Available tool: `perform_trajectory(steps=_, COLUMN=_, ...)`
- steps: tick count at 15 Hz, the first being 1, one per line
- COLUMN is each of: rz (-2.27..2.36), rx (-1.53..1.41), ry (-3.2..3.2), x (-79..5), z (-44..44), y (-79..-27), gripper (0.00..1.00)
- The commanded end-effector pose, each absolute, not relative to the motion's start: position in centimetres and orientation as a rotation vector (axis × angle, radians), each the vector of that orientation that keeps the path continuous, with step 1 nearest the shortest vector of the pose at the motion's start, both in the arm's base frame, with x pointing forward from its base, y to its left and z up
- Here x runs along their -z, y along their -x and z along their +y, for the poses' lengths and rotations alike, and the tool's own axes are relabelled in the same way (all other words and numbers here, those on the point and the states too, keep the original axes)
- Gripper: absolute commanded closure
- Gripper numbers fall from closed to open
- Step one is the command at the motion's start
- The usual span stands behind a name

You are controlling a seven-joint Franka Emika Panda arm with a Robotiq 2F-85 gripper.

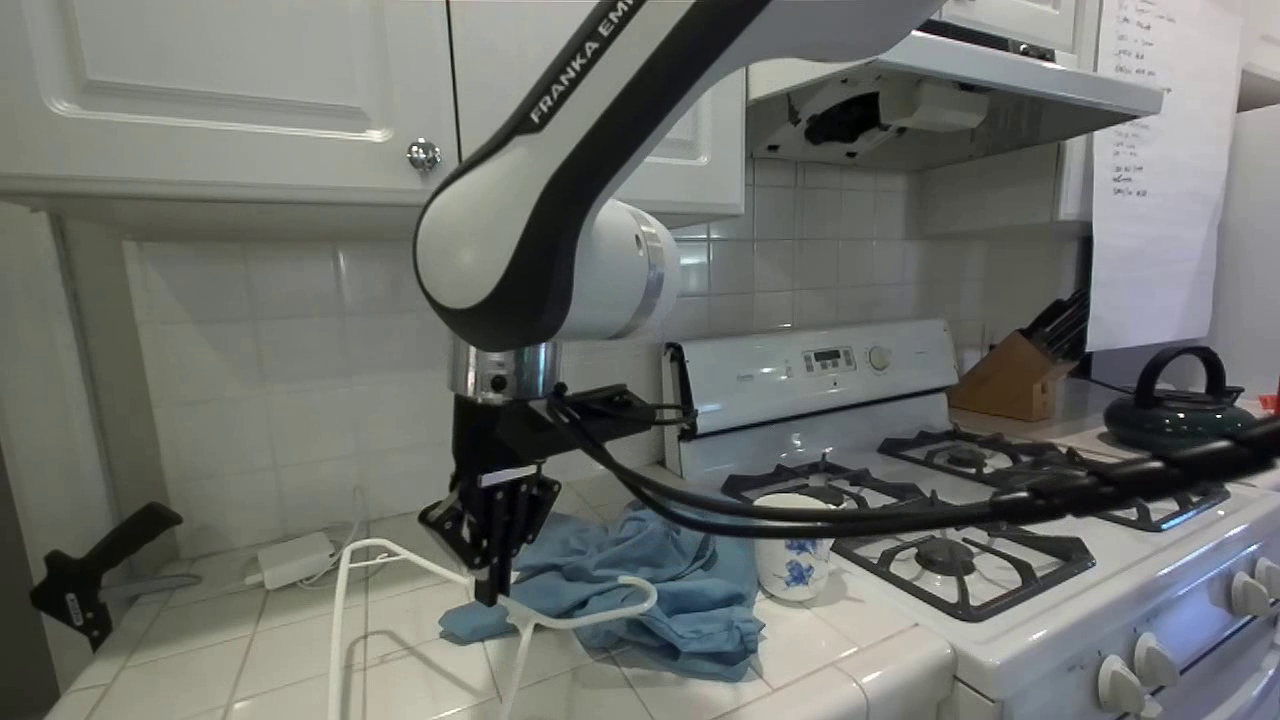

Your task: Hang the hanger on the handle of the right upper cabinet door.

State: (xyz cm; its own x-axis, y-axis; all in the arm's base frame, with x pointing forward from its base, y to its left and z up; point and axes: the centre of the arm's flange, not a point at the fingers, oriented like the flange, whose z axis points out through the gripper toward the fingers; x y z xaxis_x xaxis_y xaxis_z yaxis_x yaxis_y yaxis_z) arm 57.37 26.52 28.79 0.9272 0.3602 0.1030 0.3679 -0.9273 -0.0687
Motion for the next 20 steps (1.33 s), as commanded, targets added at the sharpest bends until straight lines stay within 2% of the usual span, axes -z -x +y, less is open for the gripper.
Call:
perform_trajectory(steps=1, rz=-0.644, rx=0.066, ry=3.039, x=-30.9, z=25.3, y=-55.5, gripper=0.98)
perform_trajectory(steps=7, rz=-1.012, rx=0.048, ry=3.217, x=-34.2, z=24.2, y=-54.8, gripper=0.98)
perform_trajectory(steps=14, rz=-1.546, rx=0.07, ry=3.251, x=-39.5, z=29.1, y=-53.6, gripper=0.98)
perform_trajectory(steps=20, rz=-2.054, rx=0.133, ry=3.155, x=-42.5, z=29.8, y=-53.3, gripper=0.98)
